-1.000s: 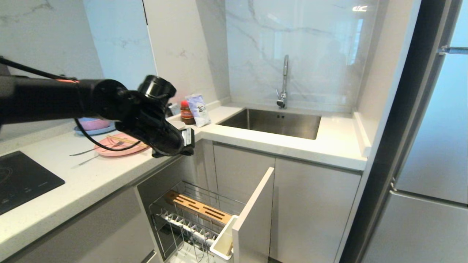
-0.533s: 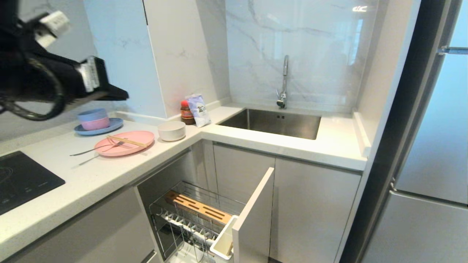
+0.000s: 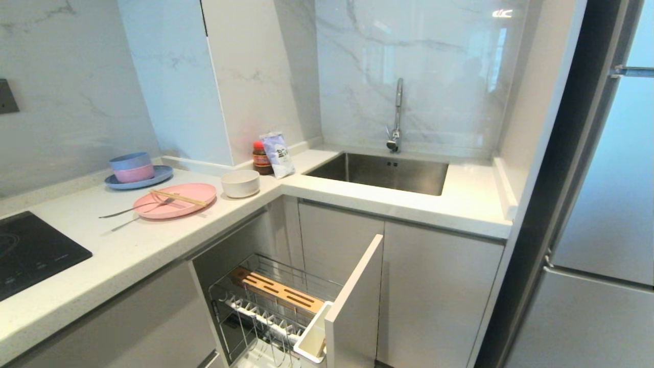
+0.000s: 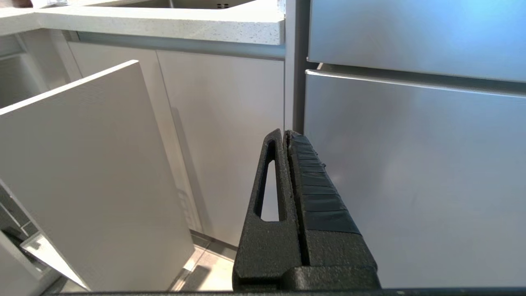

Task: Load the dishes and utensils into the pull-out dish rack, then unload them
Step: Pick up the chopsticks and place it in the cupboard

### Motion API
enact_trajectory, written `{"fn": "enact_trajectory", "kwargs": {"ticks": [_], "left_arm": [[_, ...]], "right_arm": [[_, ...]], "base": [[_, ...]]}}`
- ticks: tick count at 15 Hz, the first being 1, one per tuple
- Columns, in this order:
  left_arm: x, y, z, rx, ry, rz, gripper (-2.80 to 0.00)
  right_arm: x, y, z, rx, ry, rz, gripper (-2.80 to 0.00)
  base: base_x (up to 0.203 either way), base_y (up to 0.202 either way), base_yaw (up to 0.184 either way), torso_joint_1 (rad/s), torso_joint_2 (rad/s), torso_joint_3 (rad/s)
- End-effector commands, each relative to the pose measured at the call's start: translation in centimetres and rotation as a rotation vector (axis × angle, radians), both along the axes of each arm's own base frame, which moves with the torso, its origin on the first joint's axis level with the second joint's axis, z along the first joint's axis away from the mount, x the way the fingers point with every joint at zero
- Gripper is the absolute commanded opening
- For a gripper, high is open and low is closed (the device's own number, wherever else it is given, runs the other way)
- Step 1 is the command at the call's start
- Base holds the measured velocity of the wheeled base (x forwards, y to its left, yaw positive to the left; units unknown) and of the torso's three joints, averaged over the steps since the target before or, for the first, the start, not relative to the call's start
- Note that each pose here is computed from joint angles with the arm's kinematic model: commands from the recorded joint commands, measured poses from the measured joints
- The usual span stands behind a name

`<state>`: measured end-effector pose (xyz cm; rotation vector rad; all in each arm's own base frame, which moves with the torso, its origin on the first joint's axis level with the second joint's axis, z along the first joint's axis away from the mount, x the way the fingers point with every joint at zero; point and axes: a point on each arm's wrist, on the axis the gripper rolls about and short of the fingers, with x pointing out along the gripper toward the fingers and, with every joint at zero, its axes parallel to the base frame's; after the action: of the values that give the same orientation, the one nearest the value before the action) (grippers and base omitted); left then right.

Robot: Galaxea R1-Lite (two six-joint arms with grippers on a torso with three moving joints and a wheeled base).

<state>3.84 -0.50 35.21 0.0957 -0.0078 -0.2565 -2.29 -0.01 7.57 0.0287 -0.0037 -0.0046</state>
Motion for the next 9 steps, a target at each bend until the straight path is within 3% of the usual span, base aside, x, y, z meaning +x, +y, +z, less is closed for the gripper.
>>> {"fn": "enact_trajectory", "kwargs": {"ticks": [1,3,5,9], "left_arm": [[-4.6,-0.3,-3.1,0.016,-0.088,0.004,-2.8],[-7.3,-0.4,-6.8,0.021,-0.109,0.012,-2.8],[-9.2,-0.2,-11.2,0.014,-0.116,0.086,-2.8],[-10.1,0.3,-20.2,-0.02,-0.107,0.207,-2.8]], "right_arm": [[0.0,0.0,0.0,0.0,-0.002,0.0,-2.8],[0.0,0.0,0.0,-0.001,-0.002,0.0,-2.8],[0.0,0.0,0.0,-0.001,-0.001,0.0,-2.8],[0.0,0.0,0.0,0.0,-0.001,0.0,-2.8]], "base": [[0.0,0.0,0.0,0.0,0.0,0.0],[0.0,0.0,0.0,0.0,0.0,0.0],[0.0,0.0,0.0,0.0,0.0,0.0],[0.0,0.0,0.0,0.0,0.0,0.0]]}}
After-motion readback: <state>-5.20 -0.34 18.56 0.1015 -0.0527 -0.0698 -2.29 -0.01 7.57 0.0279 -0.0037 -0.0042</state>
